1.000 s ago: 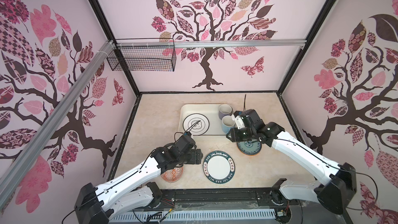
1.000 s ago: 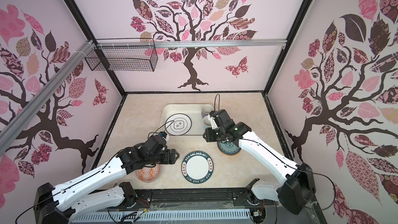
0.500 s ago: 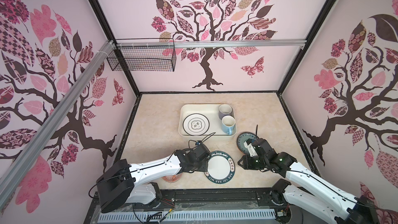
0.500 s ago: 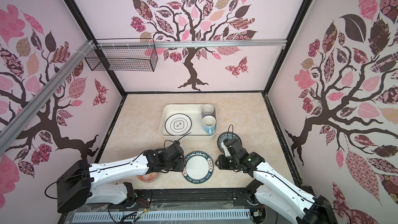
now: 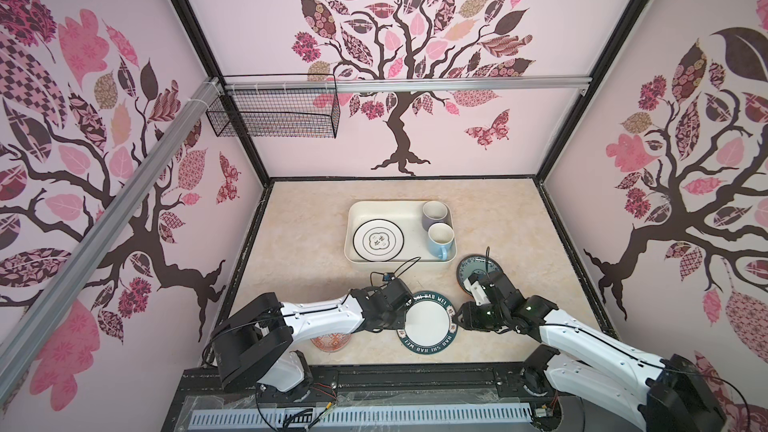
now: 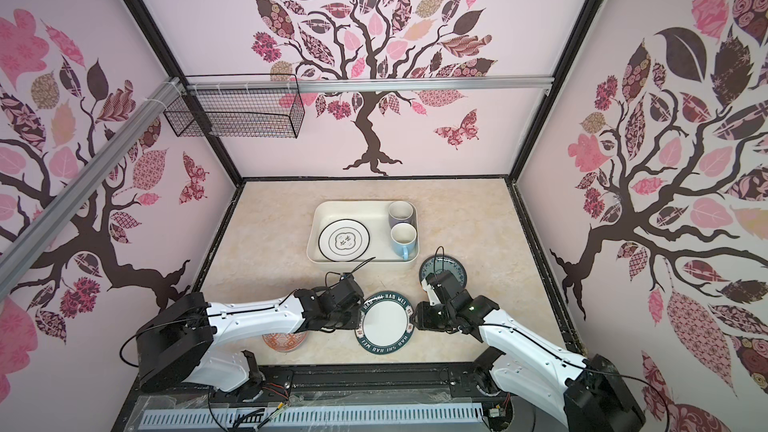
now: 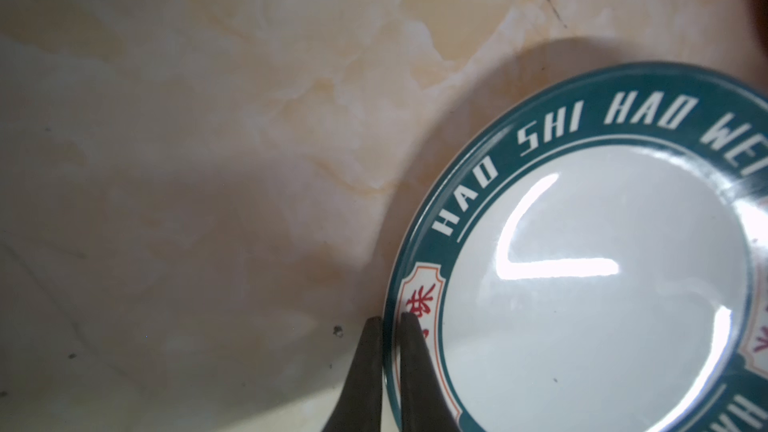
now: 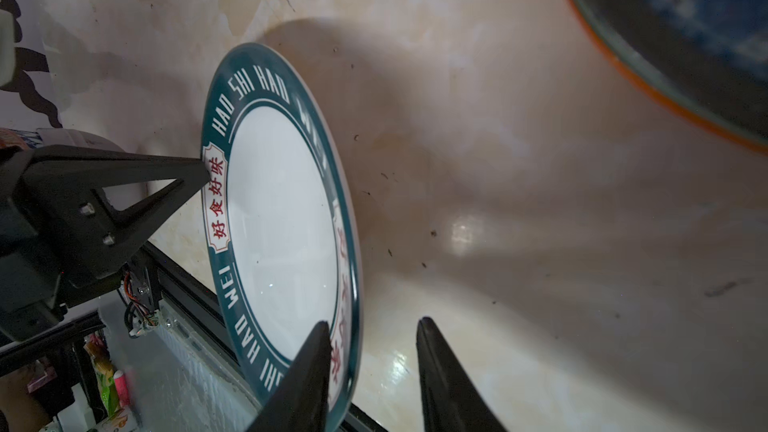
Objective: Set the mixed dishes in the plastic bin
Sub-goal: 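Grip the green-rimmed plate's rim with the right gripper and tilt it up, then lift the green-rimmed plate with the right gripper and carry it over the bin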
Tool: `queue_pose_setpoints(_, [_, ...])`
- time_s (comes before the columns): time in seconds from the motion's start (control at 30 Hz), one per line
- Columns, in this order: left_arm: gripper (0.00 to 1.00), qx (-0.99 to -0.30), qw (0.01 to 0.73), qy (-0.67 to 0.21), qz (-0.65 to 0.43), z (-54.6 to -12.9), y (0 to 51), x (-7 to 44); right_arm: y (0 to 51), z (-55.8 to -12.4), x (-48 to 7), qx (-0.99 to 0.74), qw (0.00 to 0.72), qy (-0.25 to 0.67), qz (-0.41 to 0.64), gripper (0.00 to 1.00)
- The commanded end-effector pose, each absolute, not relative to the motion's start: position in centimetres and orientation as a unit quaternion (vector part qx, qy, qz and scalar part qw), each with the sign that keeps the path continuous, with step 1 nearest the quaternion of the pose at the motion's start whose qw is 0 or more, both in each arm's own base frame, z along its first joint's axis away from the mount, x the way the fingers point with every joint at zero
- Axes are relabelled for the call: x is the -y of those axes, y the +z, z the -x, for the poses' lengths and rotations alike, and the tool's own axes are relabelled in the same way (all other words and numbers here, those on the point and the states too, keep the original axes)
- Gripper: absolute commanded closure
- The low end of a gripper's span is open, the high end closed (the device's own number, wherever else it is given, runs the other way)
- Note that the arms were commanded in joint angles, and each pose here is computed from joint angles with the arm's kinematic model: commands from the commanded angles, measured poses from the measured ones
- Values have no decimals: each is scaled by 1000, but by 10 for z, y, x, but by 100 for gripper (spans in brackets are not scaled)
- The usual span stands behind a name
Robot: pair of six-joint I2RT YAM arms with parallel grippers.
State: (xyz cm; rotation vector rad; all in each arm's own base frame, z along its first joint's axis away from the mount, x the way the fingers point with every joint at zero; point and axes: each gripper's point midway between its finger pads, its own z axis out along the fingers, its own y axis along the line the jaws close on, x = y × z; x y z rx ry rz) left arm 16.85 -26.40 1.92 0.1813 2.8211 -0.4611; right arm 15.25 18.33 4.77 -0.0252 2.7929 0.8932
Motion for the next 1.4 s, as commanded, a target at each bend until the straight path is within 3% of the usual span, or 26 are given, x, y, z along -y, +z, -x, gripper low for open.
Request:
queue_pose_setpoints(0.0, [93, -982, 110, -133, -72, -158, -1, 255, 42, -151, -190, -945, 95, 313, 16, 62])
queue_pose_setpoints(0.17, [92, -982, 113, -133, -74, -160, 1, 256, 45, -154, -196, -940, 95, 327, 19, 66])
queue_pose_setpoints(0.3, [92, -981, 116, -135, -76, -161, 2, 257, 49, -155, -199, -938, 93, 334, 16, 80])
queue_pose_setpoints(0.37, [87, -981, 117, -136, -78, -161, 4, 257, 52, -157, -196, -940, 99, 326, 14, 87])
queue_pose_setpoints(0.47, [59, -979, 126, -138, -81, -162, 14, 255, 66, -160, -194, -938, 117, 325, 15, 92])
queue_pose_setpoints(0.53, [28, -977, 139, -138, -82, -164, 27, 252, 79, -162, -193, -936, 130, 328, 14, 92])
queue_pose_setpoints(0.63, [2, -973, 163, -138, -81, -167, 52, 245, 98, -164, -194, -931, 146, 335, 16, 92])
queue_pose_setpoints(1.1, [2, -936, 311, -152, -69, -183, 197, 185, 189, -216, -227, -904, 216, 366, 40, 91])
queue_pose_setpoints(1.37, [2, -932, 328, -151, -38, -200, 217, 148, 219, -293, -281, -898, 239, 361, 73, 91])
